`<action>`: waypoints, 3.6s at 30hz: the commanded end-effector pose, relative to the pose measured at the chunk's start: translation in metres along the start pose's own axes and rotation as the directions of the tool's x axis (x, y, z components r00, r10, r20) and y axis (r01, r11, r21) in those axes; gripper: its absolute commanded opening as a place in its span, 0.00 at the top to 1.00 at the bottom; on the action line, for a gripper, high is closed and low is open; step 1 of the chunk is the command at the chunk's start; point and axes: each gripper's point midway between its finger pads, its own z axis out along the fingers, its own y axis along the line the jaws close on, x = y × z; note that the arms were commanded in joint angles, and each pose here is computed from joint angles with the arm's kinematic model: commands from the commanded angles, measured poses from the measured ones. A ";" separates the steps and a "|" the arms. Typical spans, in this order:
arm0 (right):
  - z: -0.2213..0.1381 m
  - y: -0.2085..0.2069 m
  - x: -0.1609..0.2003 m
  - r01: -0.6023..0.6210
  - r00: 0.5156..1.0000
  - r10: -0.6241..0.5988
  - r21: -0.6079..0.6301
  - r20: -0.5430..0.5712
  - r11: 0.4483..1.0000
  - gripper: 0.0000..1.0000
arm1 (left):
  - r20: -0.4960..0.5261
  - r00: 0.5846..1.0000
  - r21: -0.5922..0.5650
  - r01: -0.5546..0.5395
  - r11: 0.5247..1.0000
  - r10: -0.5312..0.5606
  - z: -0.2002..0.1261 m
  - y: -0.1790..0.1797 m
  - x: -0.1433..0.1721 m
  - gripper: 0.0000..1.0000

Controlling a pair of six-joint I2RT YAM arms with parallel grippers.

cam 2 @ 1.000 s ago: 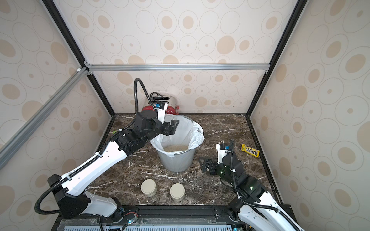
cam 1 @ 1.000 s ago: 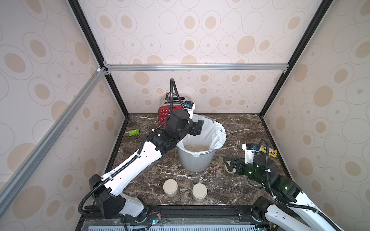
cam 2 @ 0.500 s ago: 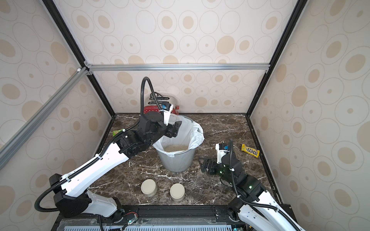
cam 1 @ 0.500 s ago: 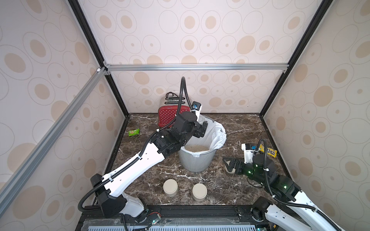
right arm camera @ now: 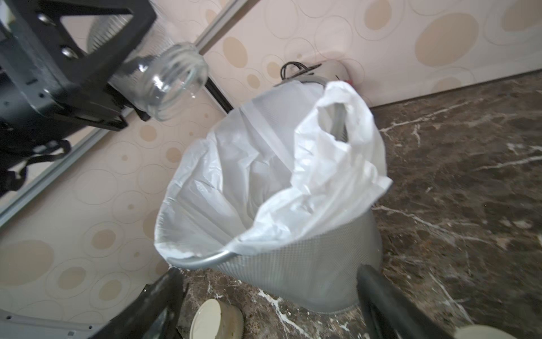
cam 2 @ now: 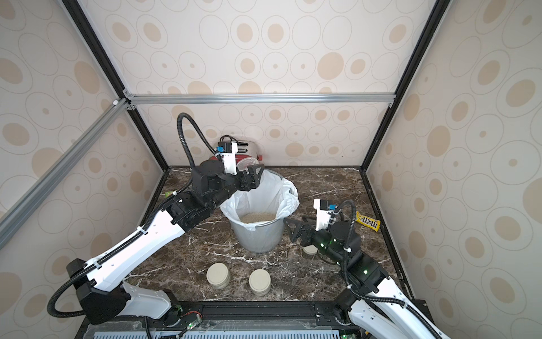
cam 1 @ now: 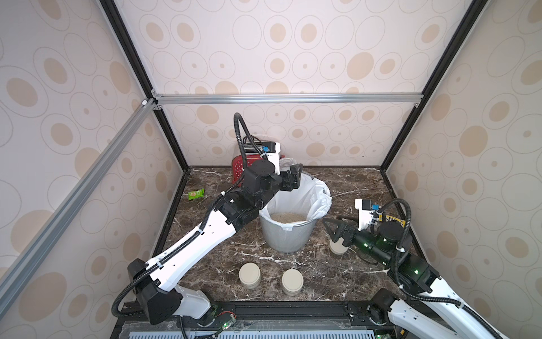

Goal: Empty moldy rice from jars
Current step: Place the jar at the center of the board.

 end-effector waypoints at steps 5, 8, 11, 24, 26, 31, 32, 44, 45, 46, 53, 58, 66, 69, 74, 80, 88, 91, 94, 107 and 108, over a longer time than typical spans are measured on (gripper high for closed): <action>0.027 0.090 -0.063 0.143 0.987 -0.110 -0.333 0.117 0.932 0.25 | 0.172 0.912 0.236 0.330 0.914 -0.373 -0.022 -0.026 -0.056 0.47; 0.040 0.112 -0.076 0.182 0.982 -0.142 -0.406 0.128 0.896 0.34 | 0.185 0.876 0.268 0.390 0.881 -0.445 -0.026 -0.025 -0.061 0.48; 0.053 0.121 -0.082 0.202 0.978 -0.161 -0.436 0.130 0.877 0.41 | 0.198 0.830 0.307 0.452 0.837 -0.521 -0.030 -0.023 -0.066 0.48; 0.065 0.130 -0.092 0.213 0.974 -0.144 -0.482 0.176 0.850 0.60 | 0.186 0.713 0.413 0.568 0.712 -0.677 -0.046 -0.022 -0.076 0.49; 0.065 0.135 -0.095 0.218 0.973 -0.144 -0.498 0.183 0.839 0.61 | 0.182 0.706 0.420 0.573 0.703 -0.684 -0.046 -0.022 -0.076 0.49; 0.069 0.144 -0.100 0.222 0.973 -0.144 -0.535 0.183 0.815 0.64 | 0.151 0.701 0.446 0.581 0.681 -0.697 -0.046 -0.027 -0.074 0.48; 0.070 0.145 -0.101 0.221 0.973 -0.143 -0.539 0.182 0.813 0.64 | 0.146 0.699 0.451 0.583 0.675 -0.701 -0.047 -0.028 -0.074 0.48; 0.084 0.157 -0.114 0.215 0.973 -0.119 -0.584 0.199 0.783 0.71 | 0.068 0.698 0.498 0.595 0.631 -0.713 -0.047 -0.042 -0.071 0.48; 0.085 0.157 -0.114 0.215 0.973 -0.120 -0.586 0.197 0.782 0.72 | 0.062 0.697 0.502 0.597 0.625 -0.715 -0.046 -0.043 -0.070 0.48; 0.087 0.158 -0.114 0.214 0.973 -0.120 -0.586 0.195 0.782 0.73 | 0.054 0.697 0.505 0.599 0.622 -0.715 -0.045 -0.044 -0.069 0.48; 0.093 0.158 -0.120 0.215 0.972 -0.119 -0.579 0.200 0.786 0.85 | 0.028 0.696 0.509 0.608 0.609 -0.718 -0.042 -0.046 -0.065 0.48; 0.100 0.154 -0.118 0.198 0.976 -0.112 -0.566 0.184 0.800 1.00 | 0.028 0.698 0.512 0.604 0.610 -0.715 -0.042 -0.047 -0.066 0.46; 0.105 0.145 -0.115 0.173 0.982 -0.102 -0.529 0.161 0.831 1.00 | 0.070 0.701 0.478 0.600 0.641 -0.709 -0.048 -0.037 -0.065 0.20; 0.107 0.142 -0.114 0.166 0.983 -0.099 -0.513 0.155 0.842 1.00 | 0.096 0.698 0.453 0.604 0.656 -0.709 -0.050 -0.028 -0.063 0.04; 0.110 0.139 -0.111 0.155 0.985 -0.095 -0.504 0.142 0.850 1.00 | 0.115 0.695 0.423 0.612 0.668 -0.710 -0.051 -0.021 -0.059 0.01; 0.111 0.135 -0.110 0.156 0.985 -0.102 -0.484 0.137 0.861 1.00 | 0.160 0.686 0.379 0.621 0.686 -0.710 -0.057 -0.007 -0.058 0.01; 0.108 0.128 -0.112 0.177 0.983 -0.132 -0.435 0.130 0.883 1.00 | 0.281 0.760 0.209 0.547 0.811 -0.586 -0.085 0.026 -0.057 0.01; 0.103 0.130 -0.117 0.194 0.980 -0.153 -0.420 0.130 0.886 1.00 | 0.320 0.794 0.142 0.500 0.854 -0.517 -0.098 0.038 -0.058 0.01; 0.094 0.131 -0.124 0.231 0.972 -0.199 -0.378 0.120 0.897 1.00 | 0.350 0.822 0.081 0.450 0.889 -0.448 -0.112 0.048 -0.059 0.01; -0.009 0.033 -0.098 0.257 0.962 -0.232 0.193 -0.143 0.947 1.00 | 0.375 0.894 -0.103 0.303 0.947 -0.246 -0.154 0.079 -0.053 0.01; -0.016 0.023 -0.091 0.250 0.963 -0.215 0.233 -0.166 0.940 1.00 | 0.375 0.896 -0.114 0.299 0.947 -0.238 -0.156 0.082 -0.052 0.01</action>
